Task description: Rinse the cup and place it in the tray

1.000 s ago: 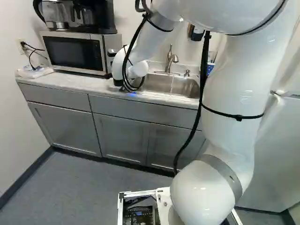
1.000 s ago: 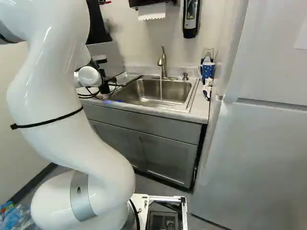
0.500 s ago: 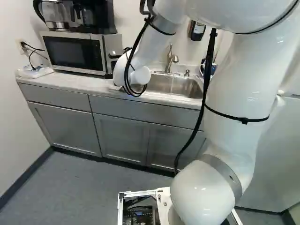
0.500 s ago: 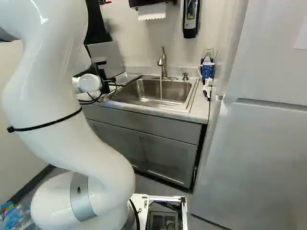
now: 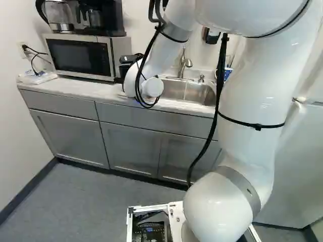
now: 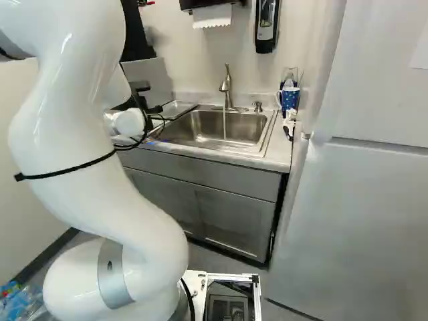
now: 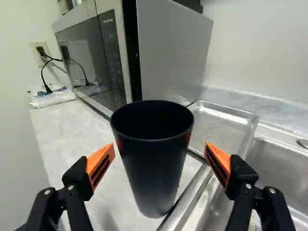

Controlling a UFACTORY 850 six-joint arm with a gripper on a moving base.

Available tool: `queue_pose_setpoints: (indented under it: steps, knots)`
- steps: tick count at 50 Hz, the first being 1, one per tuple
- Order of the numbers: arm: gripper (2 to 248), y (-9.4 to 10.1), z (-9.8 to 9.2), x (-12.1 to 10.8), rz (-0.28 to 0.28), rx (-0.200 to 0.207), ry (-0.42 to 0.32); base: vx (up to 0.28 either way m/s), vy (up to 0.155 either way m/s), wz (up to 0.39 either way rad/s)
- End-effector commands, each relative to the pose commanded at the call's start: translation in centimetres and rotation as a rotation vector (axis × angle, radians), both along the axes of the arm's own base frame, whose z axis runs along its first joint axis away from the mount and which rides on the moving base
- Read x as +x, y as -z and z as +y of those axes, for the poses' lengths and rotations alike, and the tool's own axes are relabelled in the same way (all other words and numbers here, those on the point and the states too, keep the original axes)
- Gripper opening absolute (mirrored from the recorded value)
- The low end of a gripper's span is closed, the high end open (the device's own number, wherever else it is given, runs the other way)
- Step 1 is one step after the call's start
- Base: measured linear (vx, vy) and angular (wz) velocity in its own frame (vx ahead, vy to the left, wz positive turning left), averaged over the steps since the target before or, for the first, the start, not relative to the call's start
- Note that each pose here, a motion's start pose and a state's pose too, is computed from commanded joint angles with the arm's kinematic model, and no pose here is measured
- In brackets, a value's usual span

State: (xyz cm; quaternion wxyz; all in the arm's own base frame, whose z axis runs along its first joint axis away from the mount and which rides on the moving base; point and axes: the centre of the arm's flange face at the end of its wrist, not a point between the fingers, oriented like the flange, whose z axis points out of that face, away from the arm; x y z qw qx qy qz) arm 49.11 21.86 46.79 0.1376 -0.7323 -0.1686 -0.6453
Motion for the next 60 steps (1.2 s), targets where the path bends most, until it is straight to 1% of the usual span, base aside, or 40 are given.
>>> queue_pose_setpoints:
  steps: [3,21,22,26,27,31,32,36,37,50,60]
  knots:
    - [247,-0.1,0.0,0.0,-0.007,0.003,0.000,0.000,0.000,0.000]
    - [247,-0.1,0.0,0.0,-0.007,0.003,0.000,0.000,0.000,0.000]
    - [223,-0.1,0.0,0.0,-0.007,0.003,0.000,0.000,0.000,0.000]
    - [223,-0.1,0.0,0.0,-0.007,0.003,0.000,0.000,0.000,0.000]
    - [185,-0.1,0.0,0.0,-0.007,0.003,0.000,0.000,0.000,0.000]
    - [185,-0.1,0.0,0.0,-0.007,0.003,0.000,0.000,0.000,0.000]
    - [146,-0.1,0.0,0.0,-0.007,0.003,0.000,0.000,0.000,0.000]
    - [146,-0.1,0.0,0.0,-0.007,0.003,0.000,0.000,0.000,0.000]
    - [126,-0.1,0.0,0.0,-0.007,0.003,0.000,0.000,0.000,0.000]
    - [126,-0.4,-0.1,0.0,-0.013,0.006,0.001,0.000,0.000,0.000]
    - [126,-1.4,-1.2,-0.2,-0.029,0.013,0.019,0.000,0.000,0.000]
